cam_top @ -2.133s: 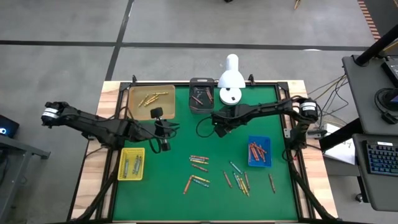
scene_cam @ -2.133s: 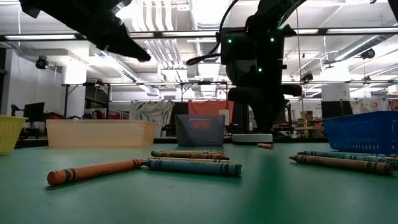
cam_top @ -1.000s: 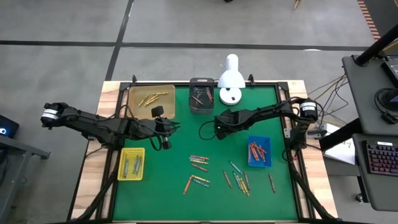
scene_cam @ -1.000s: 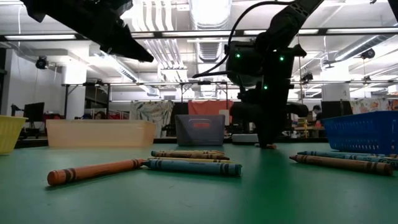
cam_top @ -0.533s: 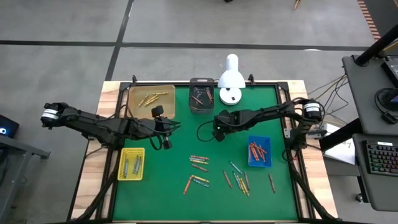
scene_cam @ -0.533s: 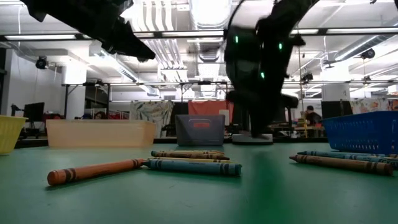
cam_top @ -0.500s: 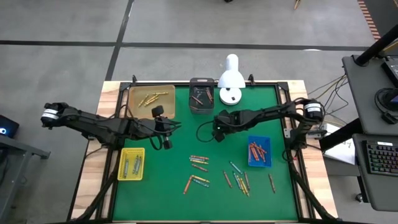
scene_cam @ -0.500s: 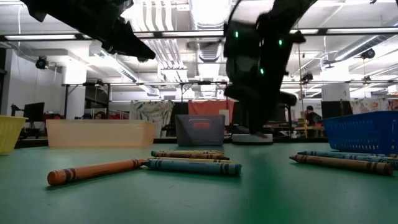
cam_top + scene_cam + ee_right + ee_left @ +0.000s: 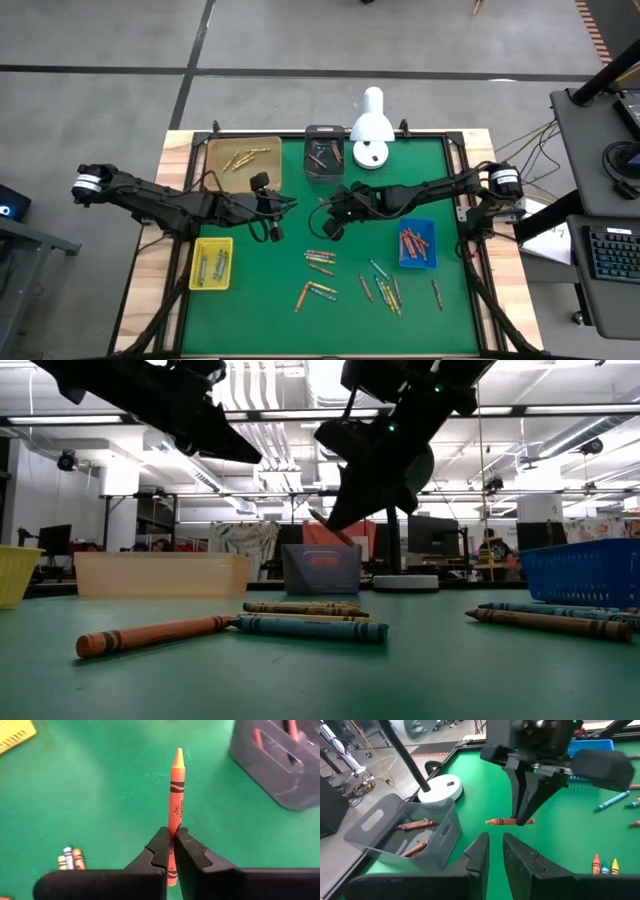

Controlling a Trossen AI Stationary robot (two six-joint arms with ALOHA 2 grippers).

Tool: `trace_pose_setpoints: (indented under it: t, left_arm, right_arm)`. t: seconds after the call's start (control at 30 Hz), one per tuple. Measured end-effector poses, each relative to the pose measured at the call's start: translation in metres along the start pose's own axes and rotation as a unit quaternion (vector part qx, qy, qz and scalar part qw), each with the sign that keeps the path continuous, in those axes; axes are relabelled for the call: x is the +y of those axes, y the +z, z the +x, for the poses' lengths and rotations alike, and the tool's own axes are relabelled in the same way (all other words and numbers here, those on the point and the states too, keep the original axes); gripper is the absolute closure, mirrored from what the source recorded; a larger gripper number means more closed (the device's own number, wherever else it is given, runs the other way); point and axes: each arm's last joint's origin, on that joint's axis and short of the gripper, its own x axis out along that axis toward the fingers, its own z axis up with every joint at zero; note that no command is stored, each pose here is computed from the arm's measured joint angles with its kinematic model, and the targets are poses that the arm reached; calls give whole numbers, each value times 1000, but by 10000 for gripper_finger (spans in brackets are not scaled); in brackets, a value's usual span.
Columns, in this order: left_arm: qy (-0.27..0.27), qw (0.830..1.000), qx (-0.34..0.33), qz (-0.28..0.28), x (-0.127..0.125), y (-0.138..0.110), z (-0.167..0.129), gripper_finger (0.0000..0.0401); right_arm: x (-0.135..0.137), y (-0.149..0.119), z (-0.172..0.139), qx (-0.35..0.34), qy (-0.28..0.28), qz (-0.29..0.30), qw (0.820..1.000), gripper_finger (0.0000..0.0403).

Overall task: Sort crayons
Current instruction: Put the orange crayon into the blue bin

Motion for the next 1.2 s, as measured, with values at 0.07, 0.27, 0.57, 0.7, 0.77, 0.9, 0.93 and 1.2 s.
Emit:
trace_pose_setpoints:
  t: [0.07, 0.27, 0.57, 0.7, 0.77, 0.9, 0.93, 1.2]
  left_arm:
    - [0, 1000, 7, -2, 0, -1, 0, 364]
    - [0, 1000, 2, -15, 2, 1, -4, 364]
    - [0, 1000, -4, -16, 3, 3, -6, 364]
    - [0, 1000, -6, -2, 3, 3, -6, 364]
    - [0, 1000, -12, 2, 3, 5, -6, 364]
    - [0, 1000, -24, 5, 3, 7, -6, 364]
    - [0, 1000, -28, 5, 3, 8, -6, 364]
    - [1, 999, -42, 3, 3, 11, -6, 364]
  right_arm:
    - [2, 0, 0, -3, 8, -2, 1000, 391]
    - [4, 2, -4, 5, 38, 10, 999, 391]
    - [16, -6, -24, 90, 139, 32, 986, 391]
    - [21, -16, -47, 151, 151, 57, 975, 391]
    - [25, -22, -60, 176, 142, 69, 972, 391]
    - [28, -38, -87, 229, 112, 86, 963, 391]
    - [28, -42, -94, 244, 101, 92, 960, 391]
    - [12, -87, -136, 406, -116, 153, 893, 391]
